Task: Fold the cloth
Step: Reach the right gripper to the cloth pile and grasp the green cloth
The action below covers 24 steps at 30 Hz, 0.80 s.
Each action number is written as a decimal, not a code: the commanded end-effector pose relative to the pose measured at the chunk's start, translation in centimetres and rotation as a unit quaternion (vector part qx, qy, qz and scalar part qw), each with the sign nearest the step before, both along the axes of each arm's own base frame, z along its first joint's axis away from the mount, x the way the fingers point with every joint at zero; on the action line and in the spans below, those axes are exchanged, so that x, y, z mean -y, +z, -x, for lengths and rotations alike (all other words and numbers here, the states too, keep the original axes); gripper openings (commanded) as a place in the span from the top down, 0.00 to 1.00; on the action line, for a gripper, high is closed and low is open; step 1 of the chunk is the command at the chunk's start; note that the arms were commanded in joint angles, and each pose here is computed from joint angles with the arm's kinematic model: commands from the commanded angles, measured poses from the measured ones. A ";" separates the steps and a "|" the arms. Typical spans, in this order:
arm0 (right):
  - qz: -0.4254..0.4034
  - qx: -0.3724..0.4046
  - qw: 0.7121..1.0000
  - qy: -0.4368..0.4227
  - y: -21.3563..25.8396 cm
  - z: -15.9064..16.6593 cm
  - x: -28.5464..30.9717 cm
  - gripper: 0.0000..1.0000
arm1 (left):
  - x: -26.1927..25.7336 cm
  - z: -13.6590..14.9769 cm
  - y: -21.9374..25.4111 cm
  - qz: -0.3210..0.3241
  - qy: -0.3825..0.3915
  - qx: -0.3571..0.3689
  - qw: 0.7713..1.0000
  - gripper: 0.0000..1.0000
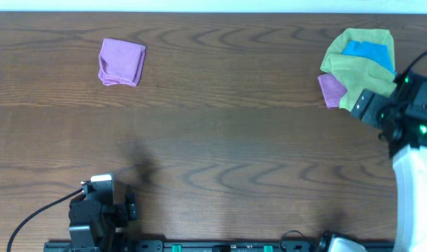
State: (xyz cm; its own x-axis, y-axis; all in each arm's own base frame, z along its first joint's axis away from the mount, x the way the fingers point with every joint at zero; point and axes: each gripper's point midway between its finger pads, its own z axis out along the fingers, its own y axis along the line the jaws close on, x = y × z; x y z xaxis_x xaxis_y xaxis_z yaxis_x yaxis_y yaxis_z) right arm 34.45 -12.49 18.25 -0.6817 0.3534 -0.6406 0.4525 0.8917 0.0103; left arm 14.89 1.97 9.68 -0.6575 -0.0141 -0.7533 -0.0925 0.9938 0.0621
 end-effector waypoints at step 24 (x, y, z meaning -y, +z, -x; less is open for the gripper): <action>0.020 0.028 0.999 0.011 -9.0 -10.4 3.5 0.06 | 0.2 0.2 -0.4 -0.001 -0.007 -0.006 1.000 0.05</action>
State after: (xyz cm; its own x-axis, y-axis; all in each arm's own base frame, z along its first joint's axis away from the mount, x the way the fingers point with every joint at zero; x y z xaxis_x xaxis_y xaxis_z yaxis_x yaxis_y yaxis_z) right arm 44.15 -15.65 9.29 -0.6605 0.3086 -0.6845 0.4292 0.9032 -0.0069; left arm 14.89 1.97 9.68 -0.6575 -0.0141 -0.7533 -0.0925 0.9938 0.0621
